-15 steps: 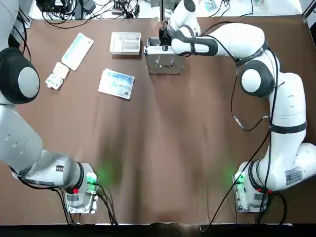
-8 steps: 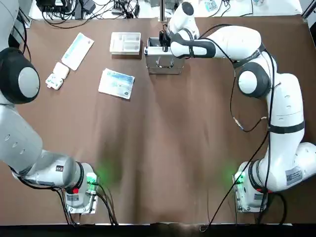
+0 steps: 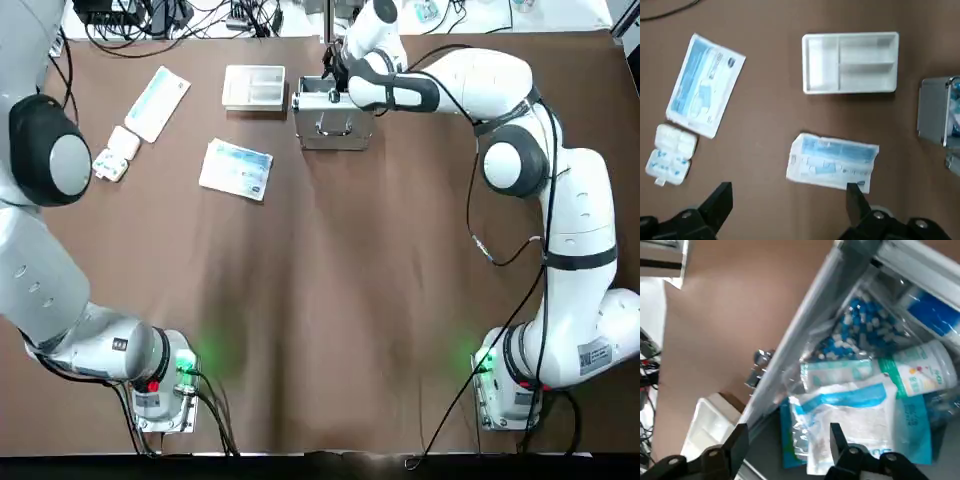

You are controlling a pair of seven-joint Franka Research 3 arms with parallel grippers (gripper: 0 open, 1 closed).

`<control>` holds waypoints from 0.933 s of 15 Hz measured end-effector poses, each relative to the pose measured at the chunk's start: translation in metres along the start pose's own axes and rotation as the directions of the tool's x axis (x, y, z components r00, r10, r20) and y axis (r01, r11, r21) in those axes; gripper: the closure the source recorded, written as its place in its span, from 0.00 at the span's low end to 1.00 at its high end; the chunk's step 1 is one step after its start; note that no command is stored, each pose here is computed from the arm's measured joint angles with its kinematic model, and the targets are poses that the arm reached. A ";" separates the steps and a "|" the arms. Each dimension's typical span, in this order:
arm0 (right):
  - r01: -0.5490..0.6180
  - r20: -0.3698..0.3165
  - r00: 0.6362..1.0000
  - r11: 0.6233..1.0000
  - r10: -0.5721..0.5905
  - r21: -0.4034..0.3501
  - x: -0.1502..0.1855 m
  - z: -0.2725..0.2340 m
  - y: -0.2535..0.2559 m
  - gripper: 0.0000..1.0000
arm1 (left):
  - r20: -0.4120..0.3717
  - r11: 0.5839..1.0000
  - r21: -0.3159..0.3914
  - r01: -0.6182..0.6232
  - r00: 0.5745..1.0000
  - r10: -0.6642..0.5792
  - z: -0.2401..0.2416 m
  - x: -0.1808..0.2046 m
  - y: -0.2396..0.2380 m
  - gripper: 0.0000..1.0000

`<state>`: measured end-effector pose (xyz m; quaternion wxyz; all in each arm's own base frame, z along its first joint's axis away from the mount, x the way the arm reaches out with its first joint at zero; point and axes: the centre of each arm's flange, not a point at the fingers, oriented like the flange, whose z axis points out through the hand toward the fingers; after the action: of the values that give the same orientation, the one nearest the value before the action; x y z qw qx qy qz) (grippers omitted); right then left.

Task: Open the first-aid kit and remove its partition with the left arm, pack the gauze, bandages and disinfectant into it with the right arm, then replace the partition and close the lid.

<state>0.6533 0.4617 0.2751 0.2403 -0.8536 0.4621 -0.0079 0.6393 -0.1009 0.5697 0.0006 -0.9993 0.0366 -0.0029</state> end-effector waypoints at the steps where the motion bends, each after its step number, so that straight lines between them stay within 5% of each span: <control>1: 0.000 -0.002 1.000 1.000 0.000 0.011 0.003 -0.004 -0.004 0.26 | -0.012 1.000 -0.001 -0.007 1.000 0.007 0.006 0.005 0.006 0.00; 6: 0.035 -0.008 0.999 0.999 -0.035 0.001 0.019 -0.026 -0.017 0.33 | -0.012 0.999 -0.001 -0.033 0.999 0.033 0.056 0.029 0.026 0.00; 11: 0.138 0.110 0.986 0.982 -0.124 -0.132 0.048 -0.067 -0.019 0.32 | 0.007 1.000 0.000 -0.021 1.000 0.021 0.142 0.059 0.035 0.00; 14: 0.265 0.170 0.959 0.930 -0.226 -0.255 0.110 -0.133 -0.012 0.30 | 0.077 0.999 0.008 -0.041 0.996 0.040 0.210 0.064 0.065 0.00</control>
<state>0.6941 0.3259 0.3749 0.1478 -0.9283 0.3305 0.0850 0.6992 -0.1707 0.3597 0.0069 -0.9977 0.0567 0.0353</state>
